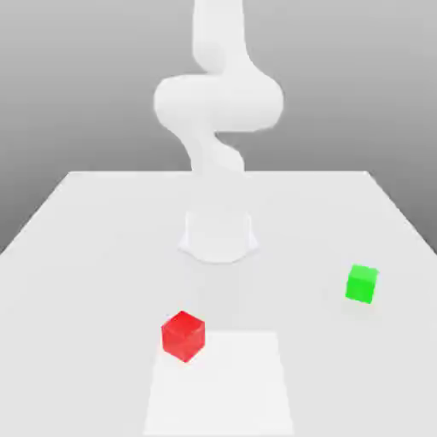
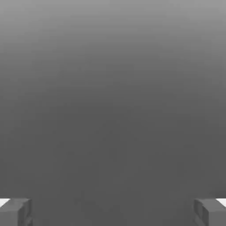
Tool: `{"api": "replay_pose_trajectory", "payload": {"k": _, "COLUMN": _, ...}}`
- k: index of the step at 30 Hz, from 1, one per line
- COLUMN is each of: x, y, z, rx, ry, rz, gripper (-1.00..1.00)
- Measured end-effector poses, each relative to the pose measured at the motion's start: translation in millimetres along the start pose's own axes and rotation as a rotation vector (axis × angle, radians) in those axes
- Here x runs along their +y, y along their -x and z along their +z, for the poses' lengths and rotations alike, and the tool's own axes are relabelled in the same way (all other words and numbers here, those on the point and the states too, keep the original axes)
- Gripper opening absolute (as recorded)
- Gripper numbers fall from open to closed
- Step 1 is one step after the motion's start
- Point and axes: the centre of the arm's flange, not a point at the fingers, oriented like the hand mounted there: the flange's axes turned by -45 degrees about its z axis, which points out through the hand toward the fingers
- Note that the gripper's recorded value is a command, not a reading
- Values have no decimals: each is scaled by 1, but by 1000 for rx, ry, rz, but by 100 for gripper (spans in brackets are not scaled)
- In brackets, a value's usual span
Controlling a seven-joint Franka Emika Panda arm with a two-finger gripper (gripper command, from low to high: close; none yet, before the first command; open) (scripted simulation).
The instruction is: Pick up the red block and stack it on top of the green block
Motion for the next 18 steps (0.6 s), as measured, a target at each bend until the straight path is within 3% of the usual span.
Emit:
{"api": "replay_pose_trajectory", "payload": {"k": 9, "x": 35, "y": 111, "z": 200, "rx": -326, "ry": 91, "rz": 247, "gripper": 0}}
{"api": "replay_pose_trajectory", "payload": {"k": 18, "x": 69, "y": 310, "z": 320, "rx": -666, "ry": 230, "rz": 517, "gripper": 0}}
